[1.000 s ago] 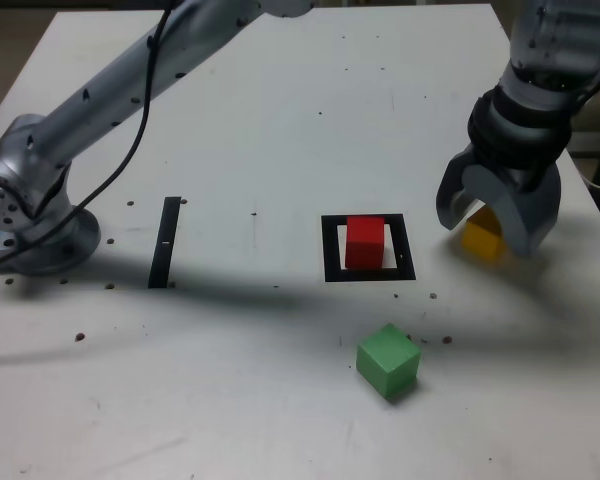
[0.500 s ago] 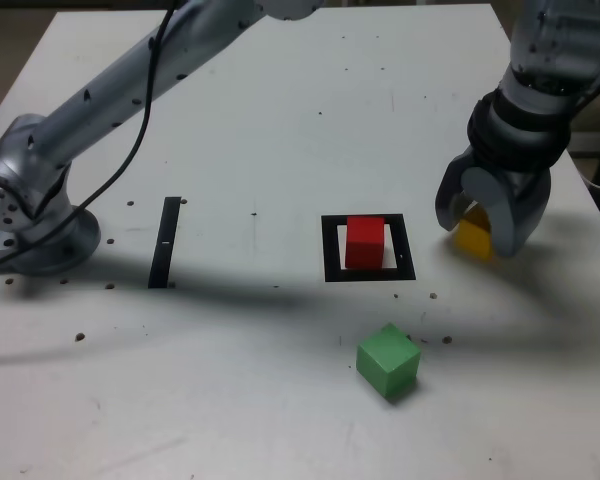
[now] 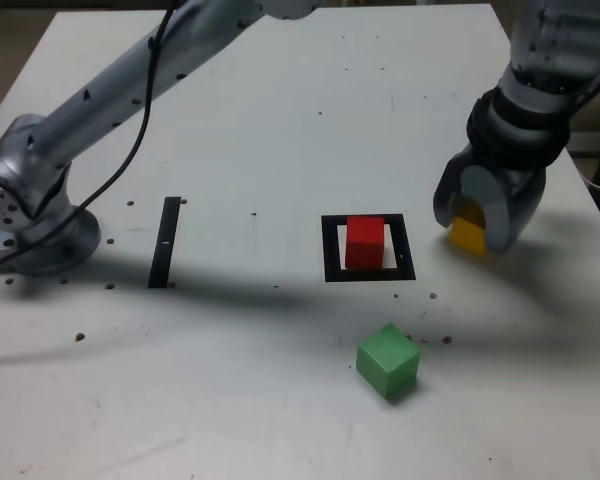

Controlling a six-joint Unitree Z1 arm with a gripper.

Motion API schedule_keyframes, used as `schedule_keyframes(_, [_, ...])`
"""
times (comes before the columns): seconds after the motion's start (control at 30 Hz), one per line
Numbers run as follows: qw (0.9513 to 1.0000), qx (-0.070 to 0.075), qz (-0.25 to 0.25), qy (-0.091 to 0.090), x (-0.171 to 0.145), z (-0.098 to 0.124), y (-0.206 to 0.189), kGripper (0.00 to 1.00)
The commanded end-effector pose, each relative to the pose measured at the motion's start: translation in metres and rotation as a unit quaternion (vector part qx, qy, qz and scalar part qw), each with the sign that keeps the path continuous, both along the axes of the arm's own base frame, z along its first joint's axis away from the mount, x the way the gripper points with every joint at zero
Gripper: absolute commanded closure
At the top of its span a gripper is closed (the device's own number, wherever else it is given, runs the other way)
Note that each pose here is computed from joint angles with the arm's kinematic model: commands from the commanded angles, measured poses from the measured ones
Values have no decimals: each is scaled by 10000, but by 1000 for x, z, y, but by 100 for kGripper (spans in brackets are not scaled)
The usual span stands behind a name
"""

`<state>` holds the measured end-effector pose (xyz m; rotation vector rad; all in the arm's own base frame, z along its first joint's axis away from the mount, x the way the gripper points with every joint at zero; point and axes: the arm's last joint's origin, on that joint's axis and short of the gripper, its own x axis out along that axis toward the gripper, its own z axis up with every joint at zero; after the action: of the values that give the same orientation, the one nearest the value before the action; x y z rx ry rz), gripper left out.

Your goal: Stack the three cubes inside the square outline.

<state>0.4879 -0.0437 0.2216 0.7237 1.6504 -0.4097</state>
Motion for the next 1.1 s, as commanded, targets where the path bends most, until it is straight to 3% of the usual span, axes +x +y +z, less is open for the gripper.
schedule_keyframes(0.0, [10000, 34, 28, -50, -5, 12, 1, 63])
schedule_keyframes(0.43, [9986, 18, 502, -180, -34, 53, 4, 64])
schedule_keyframes(0.67, [9951, -82, 961, -214, -55, 69, 5, 64])
schedule_keyframes(1.07, [9870, -102, 1598, -155, -86, 82, 7, 64])
